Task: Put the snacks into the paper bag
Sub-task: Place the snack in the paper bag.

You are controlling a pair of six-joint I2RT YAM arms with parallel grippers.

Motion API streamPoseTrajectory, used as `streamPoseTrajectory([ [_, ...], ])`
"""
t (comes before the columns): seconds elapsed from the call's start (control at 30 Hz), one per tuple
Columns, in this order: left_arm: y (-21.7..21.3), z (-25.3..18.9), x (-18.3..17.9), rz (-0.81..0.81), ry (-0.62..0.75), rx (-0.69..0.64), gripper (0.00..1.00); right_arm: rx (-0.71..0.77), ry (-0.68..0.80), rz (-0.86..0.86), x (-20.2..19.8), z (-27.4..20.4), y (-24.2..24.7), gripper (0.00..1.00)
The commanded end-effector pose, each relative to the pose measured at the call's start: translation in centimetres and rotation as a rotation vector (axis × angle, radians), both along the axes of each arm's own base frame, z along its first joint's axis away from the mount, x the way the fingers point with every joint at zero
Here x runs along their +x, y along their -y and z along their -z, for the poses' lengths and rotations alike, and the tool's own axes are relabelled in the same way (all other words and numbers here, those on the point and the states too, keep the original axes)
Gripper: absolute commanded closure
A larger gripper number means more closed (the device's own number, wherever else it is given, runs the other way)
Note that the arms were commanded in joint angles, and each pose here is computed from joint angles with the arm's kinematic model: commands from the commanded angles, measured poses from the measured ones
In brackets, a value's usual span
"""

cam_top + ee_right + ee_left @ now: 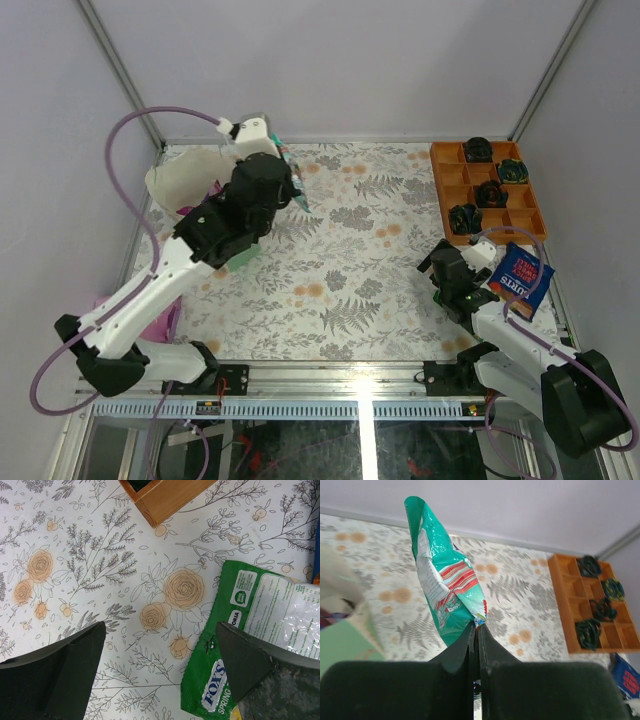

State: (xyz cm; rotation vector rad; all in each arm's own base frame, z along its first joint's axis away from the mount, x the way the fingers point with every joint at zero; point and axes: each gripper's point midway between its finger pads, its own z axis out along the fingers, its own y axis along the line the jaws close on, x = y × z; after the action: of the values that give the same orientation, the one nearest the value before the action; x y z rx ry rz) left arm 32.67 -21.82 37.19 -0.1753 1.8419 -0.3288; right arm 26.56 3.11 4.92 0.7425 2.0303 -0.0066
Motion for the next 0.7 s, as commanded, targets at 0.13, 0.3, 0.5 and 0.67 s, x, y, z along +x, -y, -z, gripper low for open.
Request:
streamPoseTrajectory([
  [0.13, -10.1, -4.7, -1.1, -0.250, 0.125, 0.002, 1.00, 0.027, 0.044, -0.015, 1.6, -1.5, -0.9, 0.01],
  [0.3, -13.4, -5.7, -2.0, -0.351, 0.159, -0.014, 1.00, 0.027, 0.042, -0.016, 1.6, -1.5, -0.9, 0.01],
  [0.5, -16.3, -6.3, -3.1, -0.453, 0.205, -0.057, 1.00, 0.030, 0.041, -0.020, 1.7, -1.4, -1.0, 0.01],
  [0.67, -16.3, -6.8, -3.8, -0.405, 0.253, -0.076, 1.00, 0.030, 0.040, -0.021, 1.6, -1.4, -1.1, 0.01],
])
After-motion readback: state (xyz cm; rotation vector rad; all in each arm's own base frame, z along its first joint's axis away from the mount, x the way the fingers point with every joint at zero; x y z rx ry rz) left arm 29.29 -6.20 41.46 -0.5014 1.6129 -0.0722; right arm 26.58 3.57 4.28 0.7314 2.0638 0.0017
